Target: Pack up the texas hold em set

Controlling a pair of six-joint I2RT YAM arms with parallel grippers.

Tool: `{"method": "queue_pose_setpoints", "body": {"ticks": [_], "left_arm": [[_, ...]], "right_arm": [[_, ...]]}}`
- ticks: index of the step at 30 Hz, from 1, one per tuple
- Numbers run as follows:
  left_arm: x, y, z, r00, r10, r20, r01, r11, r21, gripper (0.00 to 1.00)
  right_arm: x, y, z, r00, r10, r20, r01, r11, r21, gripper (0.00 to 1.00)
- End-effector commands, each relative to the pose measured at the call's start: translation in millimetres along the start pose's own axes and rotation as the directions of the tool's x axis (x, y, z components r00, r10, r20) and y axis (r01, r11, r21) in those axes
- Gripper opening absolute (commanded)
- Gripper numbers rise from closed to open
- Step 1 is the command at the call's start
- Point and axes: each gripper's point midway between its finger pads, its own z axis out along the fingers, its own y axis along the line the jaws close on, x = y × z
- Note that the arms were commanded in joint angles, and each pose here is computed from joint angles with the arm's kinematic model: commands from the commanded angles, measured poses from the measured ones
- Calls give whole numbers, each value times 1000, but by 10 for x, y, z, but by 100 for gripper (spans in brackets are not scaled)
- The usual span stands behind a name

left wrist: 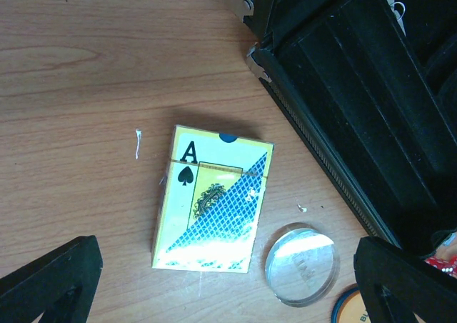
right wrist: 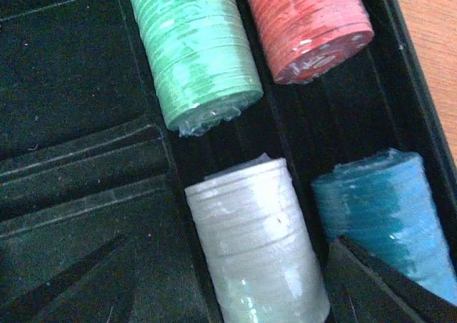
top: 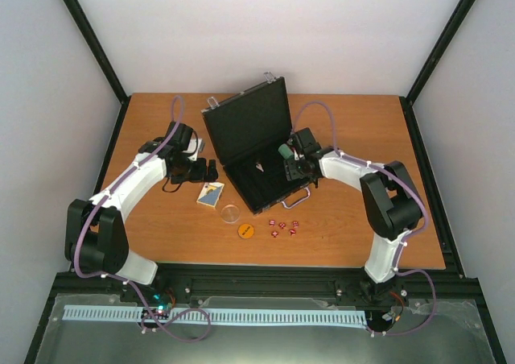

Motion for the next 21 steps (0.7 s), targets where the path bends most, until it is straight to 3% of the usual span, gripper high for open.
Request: {"method": "queue_pose_setpoints", "body": {"ticks": [1,5,10,21], "left_arm": [[-21,-9,7,1000,17,7,-17,1000,-2,100],[-36,-13,-8,1000,17,12,-17,1000,-4,100],[-30,1,-35,1000,11,18,-10,1000,-11,100],[-88,-7,-129,999,24,38,-24,1000,-20,100]], "right_arm": [[-98,-83,-237,999,10,44,-11,999,32,73],[-248,-56,-449,996,16,86,-16,1000,8,76],[-414,32,-818,992,23,127,-16,998,-56,99],[-176,170,-1019,1000,-3,-11,2,990,-141,100]]}}
